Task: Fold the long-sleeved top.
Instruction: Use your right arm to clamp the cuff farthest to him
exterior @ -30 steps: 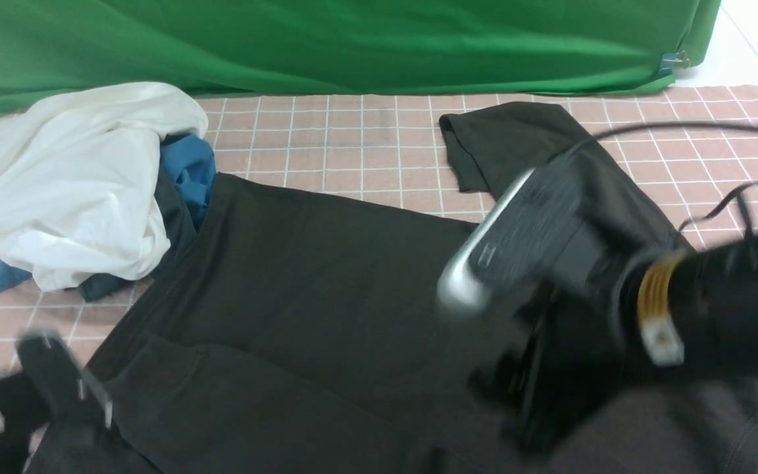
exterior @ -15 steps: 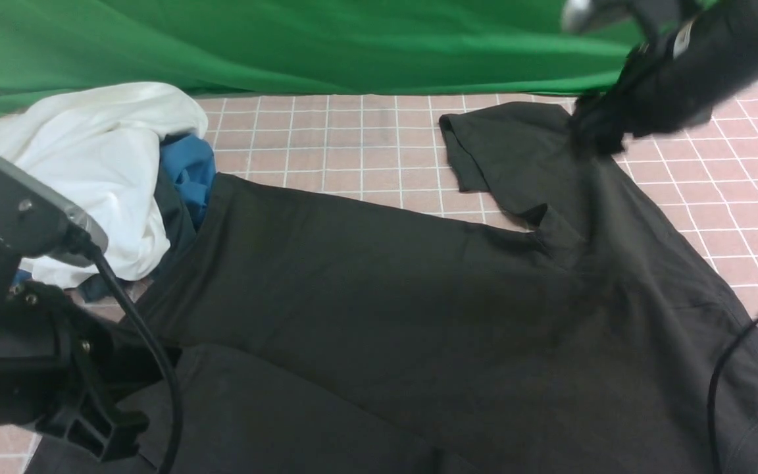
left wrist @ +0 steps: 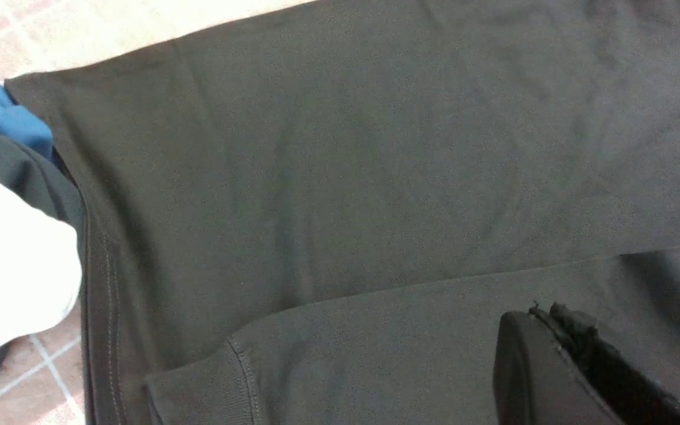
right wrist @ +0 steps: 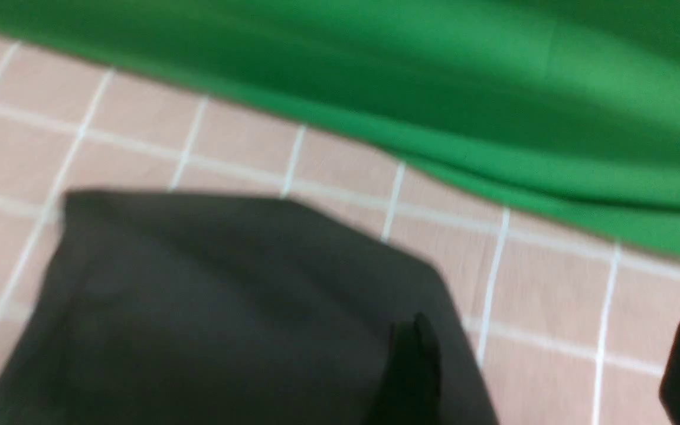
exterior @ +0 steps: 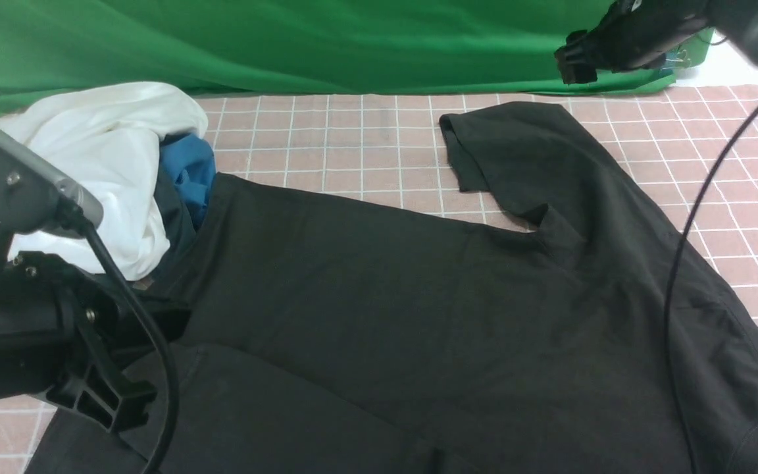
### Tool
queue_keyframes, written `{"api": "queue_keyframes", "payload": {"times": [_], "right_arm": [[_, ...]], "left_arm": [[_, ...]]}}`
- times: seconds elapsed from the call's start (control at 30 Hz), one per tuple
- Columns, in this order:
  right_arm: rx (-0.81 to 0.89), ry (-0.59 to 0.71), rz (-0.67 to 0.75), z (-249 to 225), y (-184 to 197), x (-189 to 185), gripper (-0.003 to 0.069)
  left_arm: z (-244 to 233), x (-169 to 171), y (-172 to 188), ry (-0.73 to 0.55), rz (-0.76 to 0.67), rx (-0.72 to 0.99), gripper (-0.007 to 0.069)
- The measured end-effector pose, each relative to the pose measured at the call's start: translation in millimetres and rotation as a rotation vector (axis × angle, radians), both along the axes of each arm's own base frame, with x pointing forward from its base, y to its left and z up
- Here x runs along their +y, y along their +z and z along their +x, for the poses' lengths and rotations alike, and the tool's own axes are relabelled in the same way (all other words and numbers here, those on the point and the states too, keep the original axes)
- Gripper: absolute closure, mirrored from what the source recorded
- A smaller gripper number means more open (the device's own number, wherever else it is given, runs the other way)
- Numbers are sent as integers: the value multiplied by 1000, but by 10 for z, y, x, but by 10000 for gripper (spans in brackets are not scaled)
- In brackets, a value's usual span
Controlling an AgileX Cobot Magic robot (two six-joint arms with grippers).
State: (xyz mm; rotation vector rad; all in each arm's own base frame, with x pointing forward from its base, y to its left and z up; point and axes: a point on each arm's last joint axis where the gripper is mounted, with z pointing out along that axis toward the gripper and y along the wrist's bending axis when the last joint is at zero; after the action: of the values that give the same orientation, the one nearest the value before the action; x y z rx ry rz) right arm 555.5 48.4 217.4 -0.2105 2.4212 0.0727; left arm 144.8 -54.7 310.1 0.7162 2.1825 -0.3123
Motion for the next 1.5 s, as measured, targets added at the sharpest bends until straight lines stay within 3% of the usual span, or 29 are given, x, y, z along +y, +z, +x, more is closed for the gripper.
{"api": "queue_keyframes", "payload": {"times": [0.33,0.73,0.87,1.07,1.13,1.33,1.5], "right_arm": [[1,-8,58,216,-601,29,111],[22,13,64,241,-848,94,122],[17,17,64,251,-873,96,197],[25,32,63,243,-879,110,548],[32,37,62,232,-848,117,601],[76,63,43,143,-593,114,616],[-26,74,43,46,82,107,616]], "left_arm": [[38,9,33,-5,20,-70,607],[42,-20,56,-26,-8,-93,607],[48,-26,68,-34,-12,-111,607],[67,-24,89,-21,-20,-138,607],[94,-13,125,2,-26,-175,607],[157,-6,457,50,-89,-323,607],[134,-28,698,13,-99,-398,607]]}}
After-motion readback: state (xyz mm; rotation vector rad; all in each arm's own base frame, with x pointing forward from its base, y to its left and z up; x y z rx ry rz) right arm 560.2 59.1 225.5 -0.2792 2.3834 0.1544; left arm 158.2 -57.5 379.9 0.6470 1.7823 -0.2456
